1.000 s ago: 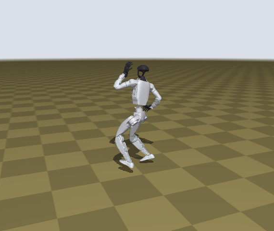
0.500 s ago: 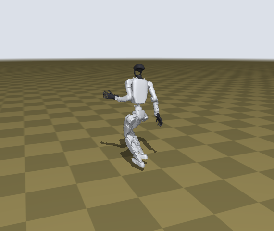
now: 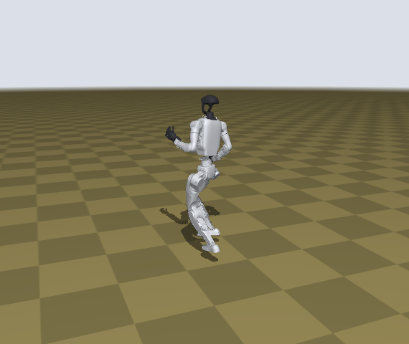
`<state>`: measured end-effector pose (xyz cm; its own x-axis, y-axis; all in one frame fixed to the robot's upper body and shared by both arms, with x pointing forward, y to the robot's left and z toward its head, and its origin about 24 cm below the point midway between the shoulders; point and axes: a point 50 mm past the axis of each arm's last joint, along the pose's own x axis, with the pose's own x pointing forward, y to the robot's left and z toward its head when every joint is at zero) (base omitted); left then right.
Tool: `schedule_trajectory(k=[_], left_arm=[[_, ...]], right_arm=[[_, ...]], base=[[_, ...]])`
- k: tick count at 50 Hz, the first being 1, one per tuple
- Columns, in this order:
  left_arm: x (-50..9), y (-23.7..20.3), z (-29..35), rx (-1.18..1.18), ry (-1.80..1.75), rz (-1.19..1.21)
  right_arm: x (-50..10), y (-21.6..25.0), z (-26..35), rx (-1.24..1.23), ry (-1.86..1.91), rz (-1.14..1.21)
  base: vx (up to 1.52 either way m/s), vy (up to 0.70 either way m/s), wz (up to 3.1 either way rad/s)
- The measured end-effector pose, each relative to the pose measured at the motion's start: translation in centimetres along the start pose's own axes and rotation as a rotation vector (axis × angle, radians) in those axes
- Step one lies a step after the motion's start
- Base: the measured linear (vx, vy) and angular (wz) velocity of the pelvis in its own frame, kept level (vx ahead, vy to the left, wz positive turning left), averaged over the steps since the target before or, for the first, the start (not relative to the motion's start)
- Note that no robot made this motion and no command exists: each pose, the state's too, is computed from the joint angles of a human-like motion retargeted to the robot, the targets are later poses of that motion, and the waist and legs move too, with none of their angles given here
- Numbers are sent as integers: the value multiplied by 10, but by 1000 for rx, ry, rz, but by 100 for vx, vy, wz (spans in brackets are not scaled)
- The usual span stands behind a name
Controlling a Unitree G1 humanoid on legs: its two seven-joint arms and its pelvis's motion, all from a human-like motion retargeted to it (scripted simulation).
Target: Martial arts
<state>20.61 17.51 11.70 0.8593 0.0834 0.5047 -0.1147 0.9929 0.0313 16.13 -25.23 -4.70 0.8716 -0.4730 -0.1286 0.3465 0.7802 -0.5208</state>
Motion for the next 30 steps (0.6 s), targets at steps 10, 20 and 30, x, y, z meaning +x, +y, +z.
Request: schedule_trajectory(k=[10, 20, 30], left_arm=[[-3, -28, -29, 46, 128, -185], [26, -43, 18, -267, -107, -268], [40, -46, 52, -401, -256, -310]], right_arm=[[5, -2, 186, 358, -780, 128], [-26, -27, 213, 530, -934, 204], [-25, -20, 195, 514, -810, 295]], base=[[8, -27, 44], [-11, -8, 1], [-26, 3, 60]])
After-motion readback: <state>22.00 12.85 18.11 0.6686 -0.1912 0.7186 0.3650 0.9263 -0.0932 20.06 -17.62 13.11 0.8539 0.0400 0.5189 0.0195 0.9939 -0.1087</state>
